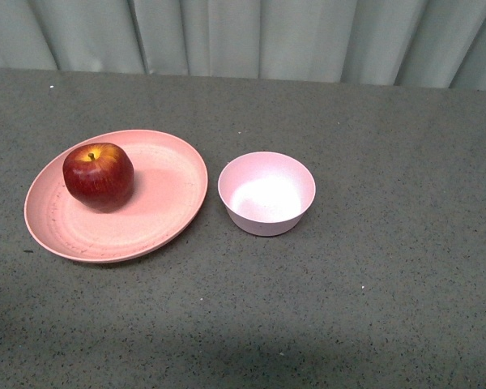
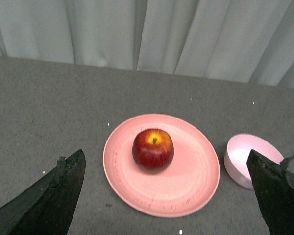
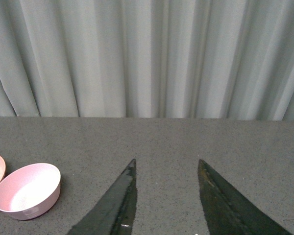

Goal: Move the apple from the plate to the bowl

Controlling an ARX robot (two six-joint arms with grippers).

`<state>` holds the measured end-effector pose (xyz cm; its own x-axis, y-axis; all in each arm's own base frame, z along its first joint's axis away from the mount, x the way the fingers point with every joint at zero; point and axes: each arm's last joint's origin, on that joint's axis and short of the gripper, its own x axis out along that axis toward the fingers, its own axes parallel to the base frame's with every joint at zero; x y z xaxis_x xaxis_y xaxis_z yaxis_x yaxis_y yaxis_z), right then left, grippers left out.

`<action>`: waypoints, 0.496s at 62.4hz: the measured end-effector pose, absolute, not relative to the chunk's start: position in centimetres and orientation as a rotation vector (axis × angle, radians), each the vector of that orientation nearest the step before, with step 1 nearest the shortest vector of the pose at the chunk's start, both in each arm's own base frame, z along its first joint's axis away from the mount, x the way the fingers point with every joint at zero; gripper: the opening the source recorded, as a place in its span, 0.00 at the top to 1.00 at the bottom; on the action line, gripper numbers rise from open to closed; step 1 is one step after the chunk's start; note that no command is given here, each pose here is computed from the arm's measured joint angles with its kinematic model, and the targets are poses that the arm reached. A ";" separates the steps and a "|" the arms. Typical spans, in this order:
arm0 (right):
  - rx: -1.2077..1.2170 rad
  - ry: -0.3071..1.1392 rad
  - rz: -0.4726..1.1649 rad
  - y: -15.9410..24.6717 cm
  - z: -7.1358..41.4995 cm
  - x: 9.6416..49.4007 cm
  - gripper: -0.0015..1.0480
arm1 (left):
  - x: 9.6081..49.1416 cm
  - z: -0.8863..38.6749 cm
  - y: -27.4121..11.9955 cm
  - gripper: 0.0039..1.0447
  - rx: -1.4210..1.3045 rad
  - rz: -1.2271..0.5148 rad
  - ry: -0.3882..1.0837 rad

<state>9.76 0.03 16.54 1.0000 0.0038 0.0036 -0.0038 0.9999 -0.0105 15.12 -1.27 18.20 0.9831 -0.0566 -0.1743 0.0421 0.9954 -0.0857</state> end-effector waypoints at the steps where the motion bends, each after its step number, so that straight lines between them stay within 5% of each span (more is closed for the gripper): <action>1: -0.010 -0.004 0.004 0.0 16.5 9.8 0.48 | 15.5 18.3 -1.3 0.06 -0.083 -0.052 0.176; 15: -0.010 -0.004 0.004 0.0 16.5 9.8 0.09 | 24.1 16.6 -2.7 0.06 -0.099 -0.131 0.360; 31: -0.010 -0.004 0.003 0.0 16.5 9.8 0.09 | 29.7 13.7 -3.8 0.06 -0.089 -0.172 0.544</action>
<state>9.76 0.03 16.54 1.0000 0.0034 0.0036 -0.0034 0.9999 -0.0097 29.71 -3.85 13.71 0.8416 -0.1860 -0.5071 0.1389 0.9818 -0.1295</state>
